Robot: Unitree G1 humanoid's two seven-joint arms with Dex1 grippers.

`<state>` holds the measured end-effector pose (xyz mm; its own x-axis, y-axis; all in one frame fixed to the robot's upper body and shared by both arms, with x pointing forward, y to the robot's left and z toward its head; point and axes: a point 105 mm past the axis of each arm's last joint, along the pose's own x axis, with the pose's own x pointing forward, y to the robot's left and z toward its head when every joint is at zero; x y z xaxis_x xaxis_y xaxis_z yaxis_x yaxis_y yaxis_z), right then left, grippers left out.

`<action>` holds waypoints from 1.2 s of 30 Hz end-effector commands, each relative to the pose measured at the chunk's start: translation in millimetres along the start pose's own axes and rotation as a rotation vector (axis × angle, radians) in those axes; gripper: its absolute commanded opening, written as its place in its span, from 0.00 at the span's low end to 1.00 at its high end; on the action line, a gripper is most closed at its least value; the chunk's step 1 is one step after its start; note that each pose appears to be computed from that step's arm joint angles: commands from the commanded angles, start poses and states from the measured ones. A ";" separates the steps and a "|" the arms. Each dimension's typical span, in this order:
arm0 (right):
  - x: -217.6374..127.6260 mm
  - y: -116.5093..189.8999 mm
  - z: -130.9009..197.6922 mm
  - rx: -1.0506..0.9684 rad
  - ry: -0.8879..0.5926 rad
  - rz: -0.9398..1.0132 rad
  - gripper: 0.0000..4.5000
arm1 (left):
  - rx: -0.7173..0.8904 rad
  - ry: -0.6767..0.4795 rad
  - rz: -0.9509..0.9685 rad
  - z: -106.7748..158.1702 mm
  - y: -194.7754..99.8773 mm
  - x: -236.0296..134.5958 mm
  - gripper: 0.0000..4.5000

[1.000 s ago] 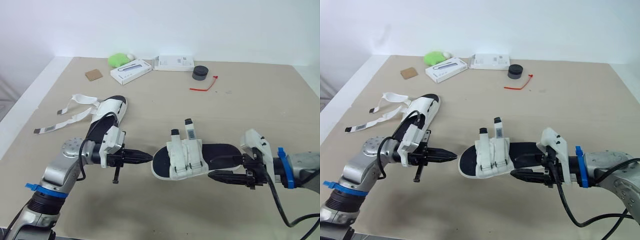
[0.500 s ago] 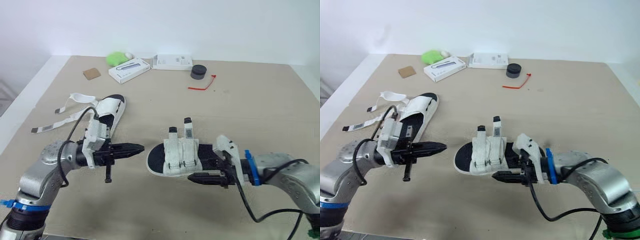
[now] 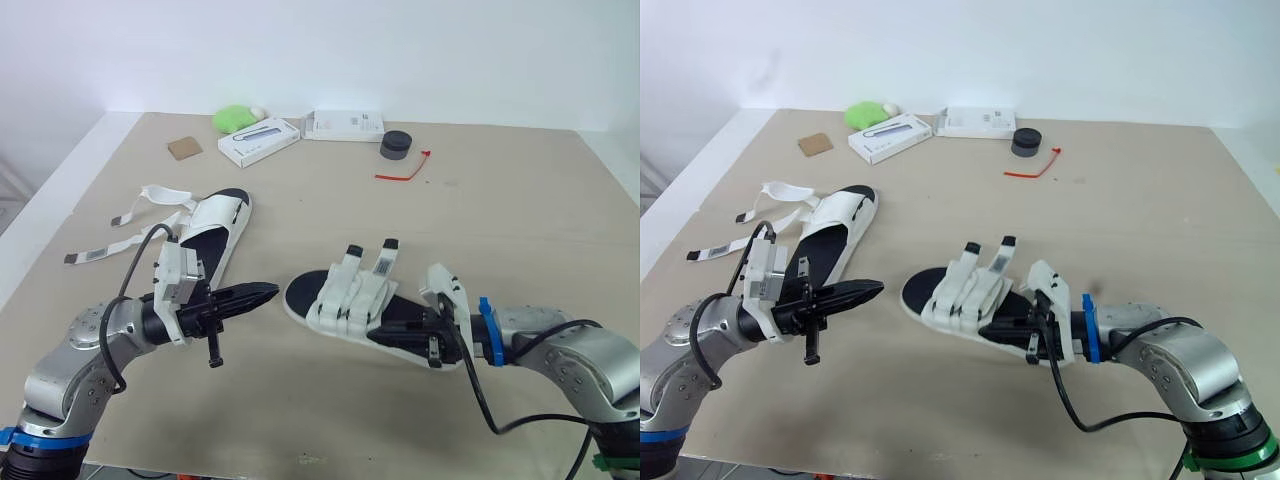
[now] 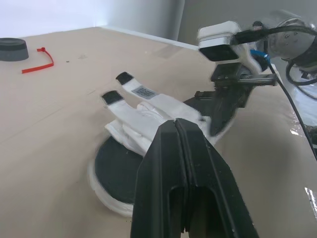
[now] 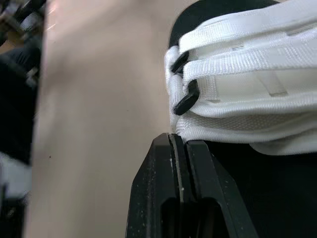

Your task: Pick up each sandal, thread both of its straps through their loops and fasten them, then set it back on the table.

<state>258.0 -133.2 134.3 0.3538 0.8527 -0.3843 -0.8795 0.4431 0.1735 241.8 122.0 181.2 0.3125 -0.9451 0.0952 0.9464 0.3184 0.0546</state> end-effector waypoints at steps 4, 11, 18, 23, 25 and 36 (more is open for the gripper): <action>-79.8 -111.8 32.9 0.002 -0.078 -0.734 0.01 | 0.047 -0.021 -0.001 2.5 -1.9 -1.1 0.00; -108.5 -145.3 18.8 0.186 -0.065 -1.028 0.01 | 0.027 -0.030 0.034 -0.7 2.3 -0.7 0.00; -77.9 -131.7 18.7 0.322 -0.109 -1.030 0.01 | 0.022 -0.033 0.032 -1.2 2.4 8.0 0.00; -73.0 -124.5 21.0 0.337 -0.125 -0.996 0.16 | 0.017 -0.030 0.018 -0.6 1.7 11.8 0.00; -73.4 -121.0 23.9 0.334 -0.131 -0.974 0.33 | 0.017 -0.031 0.014 0.7 2.6 13.5 0.00; -104.6 -97.2 31.9 0.252 -0.086 -0.791 0.93 | 0.009 -0.036 0.017 8.7 9.5 20.3 0.00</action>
<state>324.9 -260.2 170.2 0.8670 0.2166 -0.4487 -0.1871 0.9762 0.1097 256.6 104.6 182.1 0.3193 -0.9417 0.1062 0.9449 0.3249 0.0394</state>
